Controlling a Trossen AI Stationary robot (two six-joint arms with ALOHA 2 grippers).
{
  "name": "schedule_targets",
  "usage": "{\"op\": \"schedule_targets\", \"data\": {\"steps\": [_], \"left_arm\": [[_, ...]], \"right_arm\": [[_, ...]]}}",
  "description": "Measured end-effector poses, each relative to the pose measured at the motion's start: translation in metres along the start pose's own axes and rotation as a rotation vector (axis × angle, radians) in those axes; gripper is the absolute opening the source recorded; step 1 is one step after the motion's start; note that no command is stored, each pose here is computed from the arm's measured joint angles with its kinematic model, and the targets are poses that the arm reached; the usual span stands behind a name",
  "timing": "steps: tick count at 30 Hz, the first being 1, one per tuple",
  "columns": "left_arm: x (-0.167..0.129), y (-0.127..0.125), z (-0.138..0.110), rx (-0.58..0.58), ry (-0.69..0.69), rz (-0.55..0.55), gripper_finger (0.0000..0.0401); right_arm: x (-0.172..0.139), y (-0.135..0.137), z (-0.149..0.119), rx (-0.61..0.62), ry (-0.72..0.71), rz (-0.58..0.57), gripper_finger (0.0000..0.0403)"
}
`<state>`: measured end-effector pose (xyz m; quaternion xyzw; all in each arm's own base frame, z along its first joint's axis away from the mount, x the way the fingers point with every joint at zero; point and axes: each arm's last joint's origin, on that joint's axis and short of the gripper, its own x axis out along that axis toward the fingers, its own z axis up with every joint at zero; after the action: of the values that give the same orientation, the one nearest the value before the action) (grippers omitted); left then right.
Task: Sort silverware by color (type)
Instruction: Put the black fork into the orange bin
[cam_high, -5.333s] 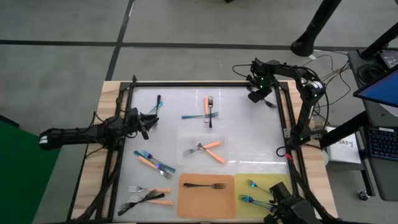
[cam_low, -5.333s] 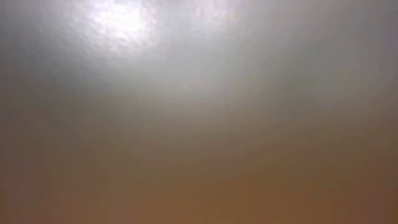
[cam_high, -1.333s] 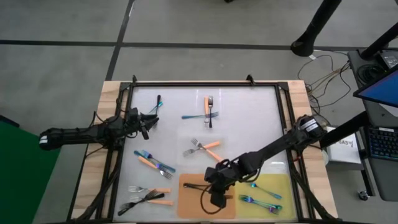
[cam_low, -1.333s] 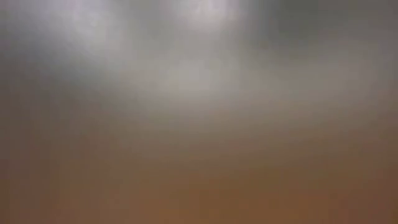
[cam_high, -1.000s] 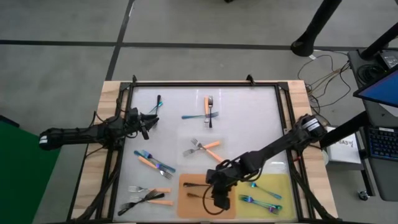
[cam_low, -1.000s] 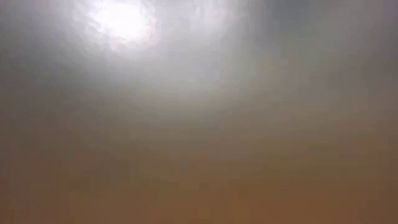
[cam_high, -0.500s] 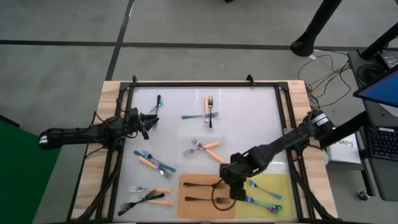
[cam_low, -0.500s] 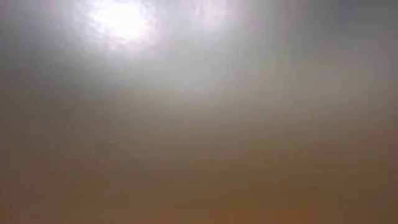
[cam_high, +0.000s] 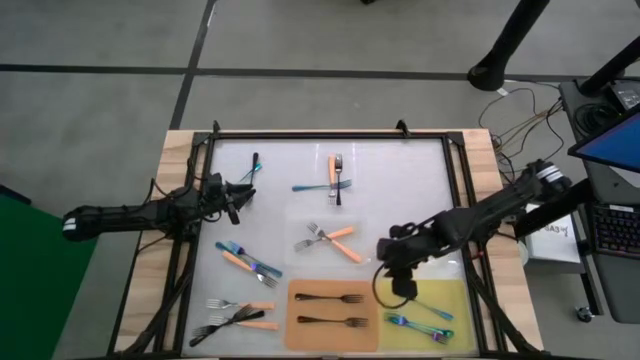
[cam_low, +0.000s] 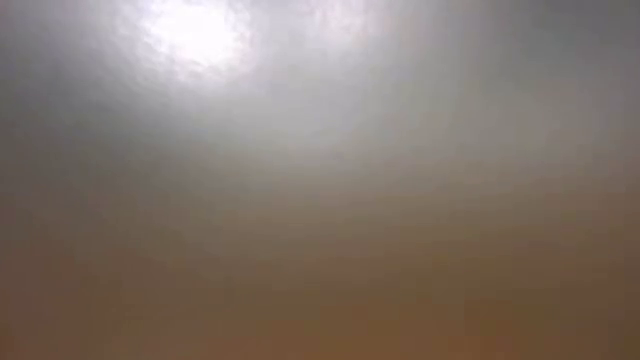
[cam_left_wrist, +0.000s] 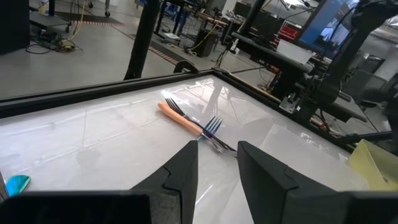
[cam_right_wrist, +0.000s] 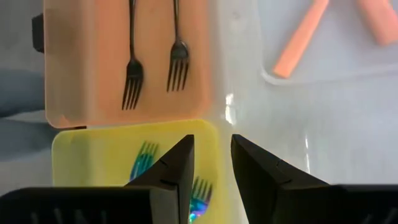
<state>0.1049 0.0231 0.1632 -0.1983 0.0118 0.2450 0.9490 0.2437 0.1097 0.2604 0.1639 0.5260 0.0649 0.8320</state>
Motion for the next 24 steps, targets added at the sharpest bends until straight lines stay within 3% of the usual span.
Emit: {"op": "schedule_targets", "data": {"steps": [6,13,24], "left_arm": [[0.0,0.0,0.0,0.0,0.0,0.001,0.0096],[0.0,0.0,0.0,0.0,0.0,0.0,0.0096],[0.0,0.0,0.0,0.0,0.0,0.0,0.0096]], "right_arm": [[-0.006,-0.021,-0.015,0.027,-0.086,0.027,0.0093],[-0.008,-0.036,-0.013,0.064,-0.198,0.051,0.0095],[-0.011,-0.055,-0.002,0.214,-0.296,-0.069,0.0082]]}}
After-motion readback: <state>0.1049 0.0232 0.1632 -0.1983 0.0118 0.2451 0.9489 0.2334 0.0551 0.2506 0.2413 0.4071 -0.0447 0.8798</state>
